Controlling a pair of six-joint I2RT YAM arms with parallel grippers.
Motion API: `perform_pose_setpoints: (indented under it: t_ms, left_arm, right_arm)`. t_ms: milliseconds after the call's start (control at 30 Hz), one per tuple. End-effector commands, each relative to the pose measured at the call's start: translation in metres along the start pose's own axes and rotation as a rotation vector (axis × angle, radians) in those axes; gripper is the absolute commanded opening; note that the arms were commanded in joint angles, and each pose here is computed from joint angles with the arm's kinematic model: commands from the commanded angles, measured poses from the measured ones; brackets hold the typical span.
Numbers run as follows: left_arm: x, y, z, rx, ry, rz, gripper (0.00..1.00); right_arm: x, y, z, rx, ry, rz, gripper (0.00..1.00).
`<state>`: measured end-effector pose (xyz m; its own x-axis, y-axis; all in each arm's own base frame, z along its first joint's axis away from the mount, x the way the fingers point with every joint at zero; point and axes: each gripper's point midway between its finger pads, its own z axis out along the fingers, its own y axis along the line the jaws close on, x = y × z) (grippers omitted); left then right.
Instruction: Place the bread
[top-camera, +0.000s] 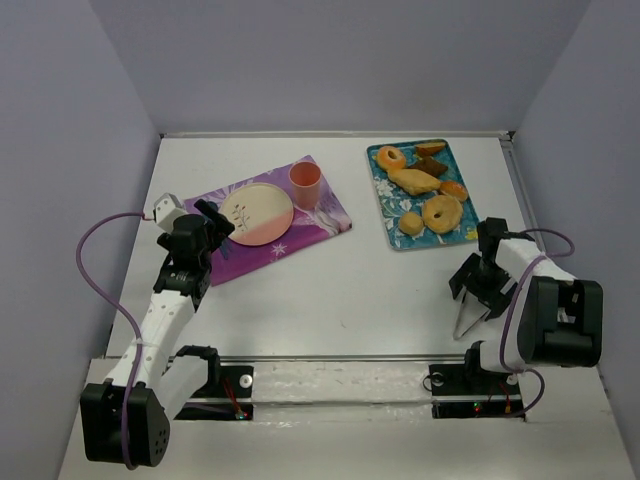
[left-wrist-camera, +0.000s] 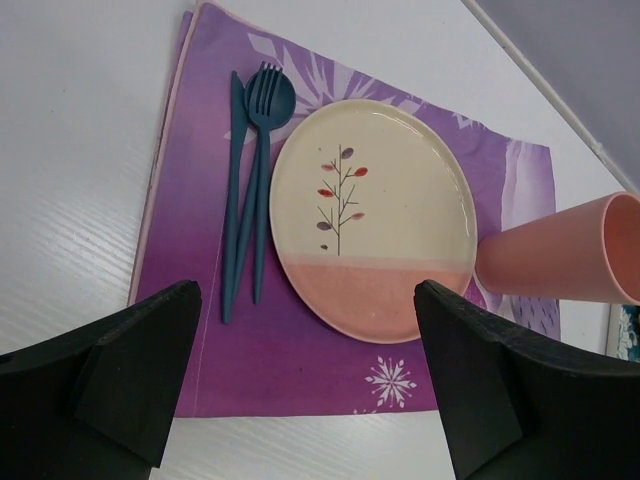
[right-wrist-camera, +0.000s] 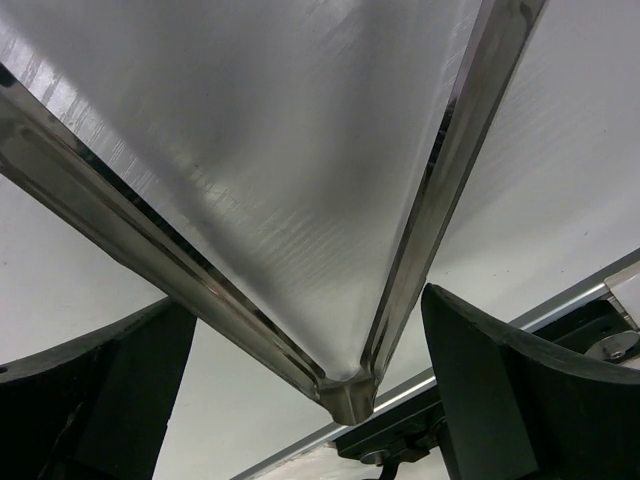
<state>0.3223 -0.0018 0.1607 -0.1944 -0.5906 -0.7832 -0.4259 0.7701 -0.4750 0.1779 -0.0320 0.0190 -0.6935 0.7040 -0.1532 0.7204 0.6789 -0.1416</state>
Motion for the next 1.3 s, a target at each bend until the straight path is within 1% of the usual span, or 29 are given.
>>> perform_pose_setpoints:
  t_ms: [0, 133, 200, 233, 267, 400, 467, 500, 633, 667, 733, 800, 833, 933, 967, 1000, 1067, 1100, 1200, 1233, 1267]
  left_arm:
    - [-0.021, -0.009, -0.002, 0.009, -0.063, -0.008, 0.99]
    - [-0.022, -0.007, -0.003, 0.002, -0.069, -0.008, 0.99]
    - [-0.023, -0.007, -0.003, -0.001, -0.071, -0.007, 0.99]
    - [-0.024, -0.007, -0.004, 0.002, -0.074, -0.008, 0.99]
    - [-0.024, -0.006, -0.005, -0.001, -0.075, -0.008, 0.99]
    - [-0.028, -0.004, -0.009, -0.005, -0.094, -0.013, 0.99]
    - [-0.032, -0.004, -0.012, -0.003, -0.109, -0.02, 0.99]
    - [-0.032, -0.001, -0.012, -0.012, -0.115, -0.022, 0.99]
    - [-0.034, -0.001, -0.014, -0.01, -0.124, -0.029, 0.99]
    - [-0.034, 0.0, -0.013, -0.013, -0.125, -0.029, 0.99]
    - [-0.034, -0.001, -0.013, -0.013, -0.123, -0.027, 0.99]
    - [-0.034, -0.001, -0.013, -0.01, -0.121, -0.029, 0.99]
    - [-0.034, -0.001, -0.014, -0.01, -0.123, -0.03, 0.99]
    - [-0.037, -0.003, -0.017, 0.002, -0.128, -0.037, 0.99]
    - [-0.037, -0.003, -0.018, 0.004, -0.13, -0.042, 0.99]
    - [-0.037, -0.003, -0.019, 0.006, -0.13, -0.042, 0.99]
    - [-0.04, -0.005, -0.023, 0.019, -0.141, -0.05, 0.99]
    - [-0.04, -0.006, -0.024, 0.025, -0.141, -0.054, 0.99]
    - [-0.044, -0.008, -0.029, 0.045, -0.154, -0.069, 0.99]
    - [-0.044, -0.008, -0.03, 0.05, -0.155, -0.07, 0.99]
    - [-0.046, -0.01, -0.032, 0.058, -0.16, -0.075, 0.99]
  right_arm:
    - [-0.005, 0.005, 0.009, 0.0, 0.011, -0.023, 1.0]
    - [-0.01, 0.007, 0.011, 0.015, 0.011, -0.023, 1.0]
    - [-0.016, 0.007, 0.012, 0.02, -0.008, -0.027, 0.97]
    - [-0.017, 0.009, 0.014, 0.006, -0.004, -0.021, 0.89]
    - [-0.019, 0.012, 0.018, -0.001, 0.007, -0.013, 0.84]
    - [-0.017, 0.016, 0.029, 0.002, 0.059, -0.028, 0.76]
    - [-0.017, 0.016, 0.032, 0.0, 0.069, -0.02, 0.69]
    - [-0.016, 0.016, 0.033, -0.002, 0.071, -0.02, 0.68]
    - [-0.021, 0.015, 0.027, -0.012, 0.034, -0.001, 0.59]
    - [-0.023, 0.015, 0.025, -0.013, 0.018, 0.003, 0.54]
    - [-0.026, 0.013, 0.019, -0.016, -0.012, 0.019, 0.49]
    - [-0.032, 0.01, 0.008, -0.028, -0.057, 0.029, 0.43]
    - [-0.037, 0.011, 0.002, -0.037, -0.08, 0.031, 0.38]
    - [-0.047, 0.004, -0.024, -0.049, -0.143, 0.021, 0.31]
    - [-0.05, 0.003, -0.028, -0.049, -0.168, 0.035, 0.3]
    - [-0.056, 0.002, -0.045, -0.076, -0.209, 0.039, 0.3]
    - [-0.059, 0.005, -0.062, -0.13, -0.242, 0.03, 0.29]
    - [-0.066, 0.005, -0.08, -0.164, -0.293, 0.041, 0.29]
    - [-0.07, 0.005, -0.109, -0.223, -0.345, 0.01, 0.29]
    - [-0.078, 0.005, -0.129, -0.26, -0.404, -0.004, 0.29]
    - [-0.08, 0.005, -0.14, -0.281, -0.429, -0.015, 0.29]
